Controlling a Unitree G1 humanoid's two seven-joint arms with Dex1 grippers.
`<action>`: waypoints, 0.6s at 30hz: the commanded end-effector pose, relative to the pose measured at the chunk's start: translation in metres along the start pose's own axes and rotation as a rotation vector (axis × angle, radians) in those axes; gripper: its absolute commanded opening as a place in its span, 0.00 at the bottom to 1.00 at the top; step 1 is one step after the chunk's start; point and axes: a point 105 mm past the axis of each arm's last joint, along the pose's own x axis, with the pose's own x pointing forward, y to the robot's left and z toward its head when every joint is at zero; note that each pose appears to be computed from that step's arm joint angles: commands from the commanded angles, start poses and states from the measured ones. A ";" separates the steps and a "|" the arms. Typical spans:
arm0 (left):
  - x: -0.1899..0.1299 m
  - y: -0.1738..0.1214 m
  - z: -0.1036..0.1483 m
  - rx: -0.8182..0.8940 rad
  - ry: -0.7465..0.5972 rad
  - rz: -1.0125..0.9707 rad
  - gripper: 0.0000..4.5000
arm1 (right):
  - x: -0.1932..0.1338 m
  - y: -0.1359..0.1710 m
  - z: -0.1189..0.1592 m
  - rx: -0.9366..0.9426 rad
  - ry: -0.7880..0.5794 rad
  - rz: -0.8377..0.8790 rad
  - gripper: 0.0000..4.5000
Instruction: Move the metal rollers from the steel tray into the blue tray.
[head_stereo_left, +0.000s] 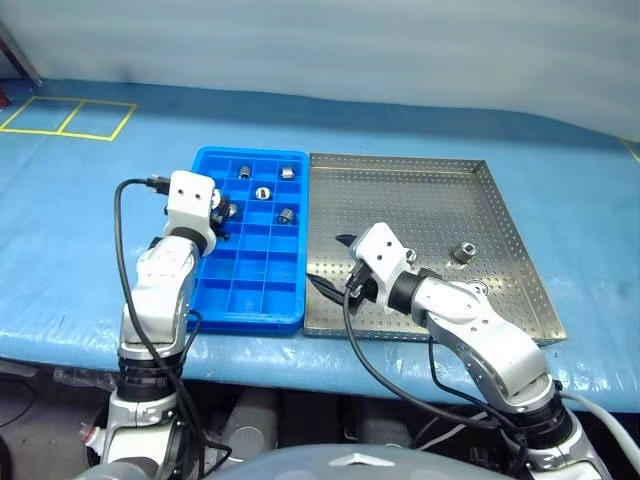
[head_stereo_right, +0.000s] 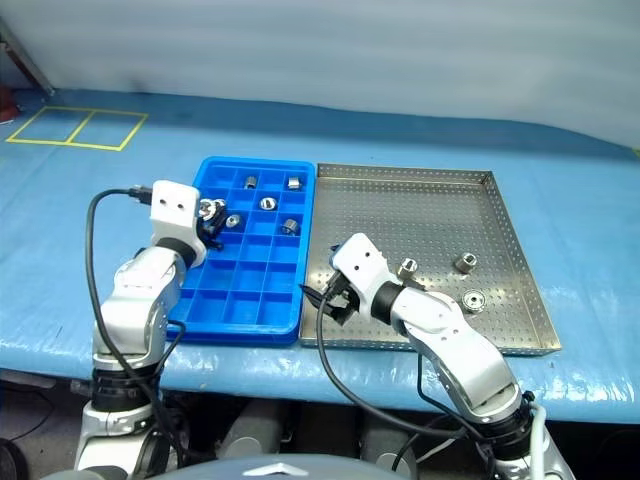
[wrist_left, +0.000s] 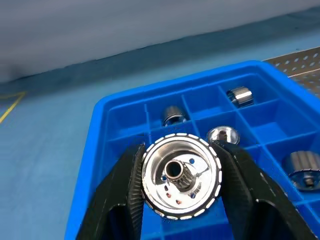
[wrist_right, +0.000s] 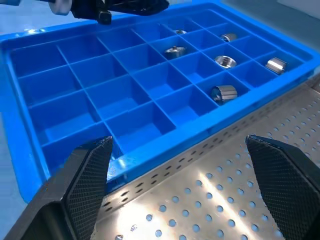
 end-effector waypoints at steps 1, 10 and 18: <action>-0.007 0.008 0.013 0.008 -0.050 0.056 0.40 | 0.000 0.001 0.010 -0.030 -0.042 0.023 1.00; 0.002 0.006 -0.010 0.003 0.027 0.070 0.40 | 0.001 0.002 0.011 -0.027 -0.051 0.023 1.00; 0.008 -0.004 -0.024 0.022 0.080 0.024 0.40 | -0.006 0.000 0.008 -0.001 -0.056 -0.028 1.00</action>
